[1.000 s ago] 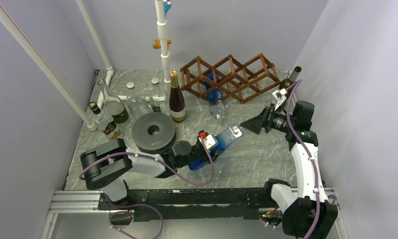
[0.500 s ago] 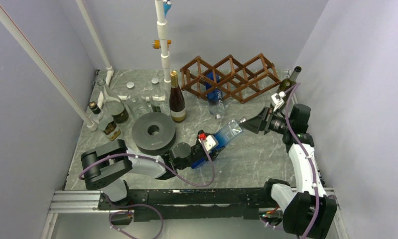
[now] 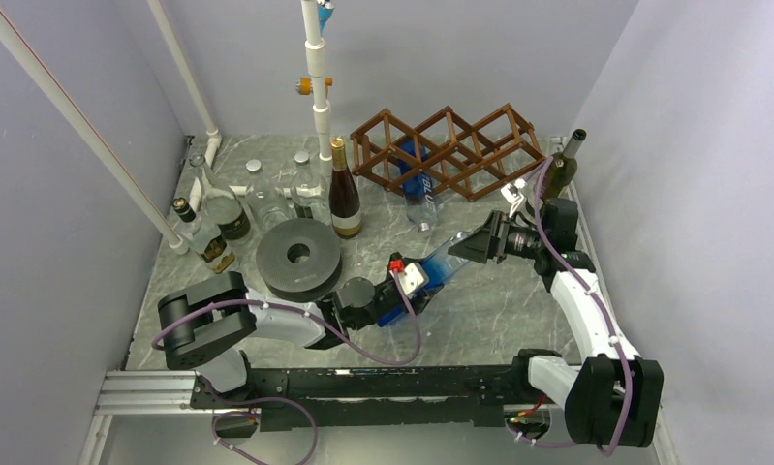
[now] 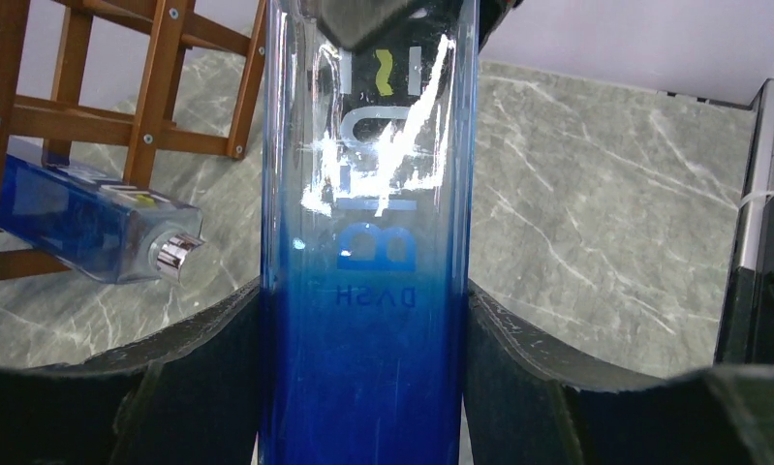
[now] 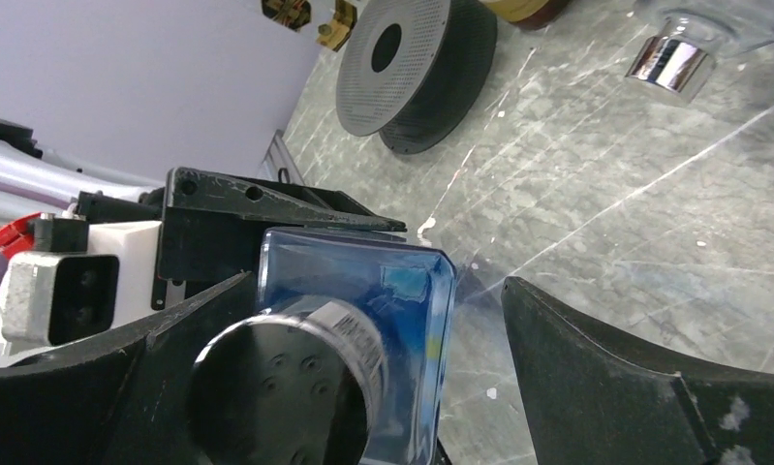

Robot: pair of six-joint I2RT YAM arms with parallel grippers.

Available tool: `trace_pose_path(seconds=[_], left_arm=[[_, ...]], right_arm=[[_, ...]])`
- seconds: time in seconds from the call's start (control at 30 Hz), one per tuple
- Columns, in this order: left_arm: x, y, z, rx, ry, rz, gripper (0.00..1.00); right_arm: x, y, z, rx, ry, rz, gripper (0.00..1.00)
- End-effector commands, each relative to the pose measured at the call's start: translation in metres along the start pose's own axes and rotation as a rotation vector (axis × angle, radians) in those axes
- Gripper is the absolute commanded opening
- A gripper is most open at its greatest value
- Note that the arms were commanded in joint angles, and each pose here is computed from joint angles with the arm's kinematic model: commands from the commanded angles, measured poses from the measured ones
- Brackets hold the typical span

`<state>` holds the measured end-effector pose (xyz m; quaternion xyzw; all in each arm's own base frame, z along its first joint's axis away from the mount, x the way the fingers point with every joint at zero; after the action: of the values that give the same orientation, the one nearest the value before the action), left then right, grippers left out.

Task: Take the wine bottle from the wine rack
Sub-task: Place the wine bottle at the center of the board.

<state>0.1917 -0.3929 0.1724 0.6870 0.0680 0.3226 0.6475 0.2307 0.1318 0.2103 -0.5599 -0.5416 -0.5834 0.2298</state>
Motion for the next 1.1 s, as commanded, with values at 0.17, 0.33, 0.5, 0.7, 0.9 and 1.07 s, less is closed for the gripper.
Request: trace_pose_path(seconds=[0.17,0.33,0.5,0.7,0.9,1.07], left_arm=[[0.032,0.098,0.016,-0.324,0.131,-0.062,0.0],[0.032,0.096,0.017,-0.318,0.142,-0.07,0.0],[0.031,0.096,0.018,-0.316,0.143,-0.075,0.0],[0.026,0.093,0.02,-0.311,0.119,-0.087,0.01],[0.019,0.089,0.018,-0.308,0.088,-0.112,0.43],[0.014,0.084,0.018,-0.296,0.071,-0.137,0.79]], right_arm=[[0.006,-0.002,0.01,0.022,0.029,-0.083,0.94],[0.008,-0.002,0.011,0.022,0.033,-0.105,0.85],[0.009,-0.002,0.011,0.021,0.031,-0.139,0.66],[0.015,0.003,0.009,0.018,0.036,-0.214,0.17],[0.023,0.009,0.003,-0.004,0.041,-0.269,0.0],[0.026,0.013,-0.004,-0.024,0.038,-0.288,0.0]])
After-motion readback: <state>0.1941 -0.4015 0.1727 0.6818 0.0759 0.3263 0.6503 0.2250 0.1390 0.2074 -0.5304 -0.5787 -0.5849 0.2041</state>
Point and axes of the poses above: each gripper's point midway between its finger pads, its own z axis out along the fingers, its own x axis along the line the jaws close on, y = z × x, the point moved 2 cm from there along -z, back along the fingers, and after that the axes turned 15 degrees about z, right-handed, at the moved point
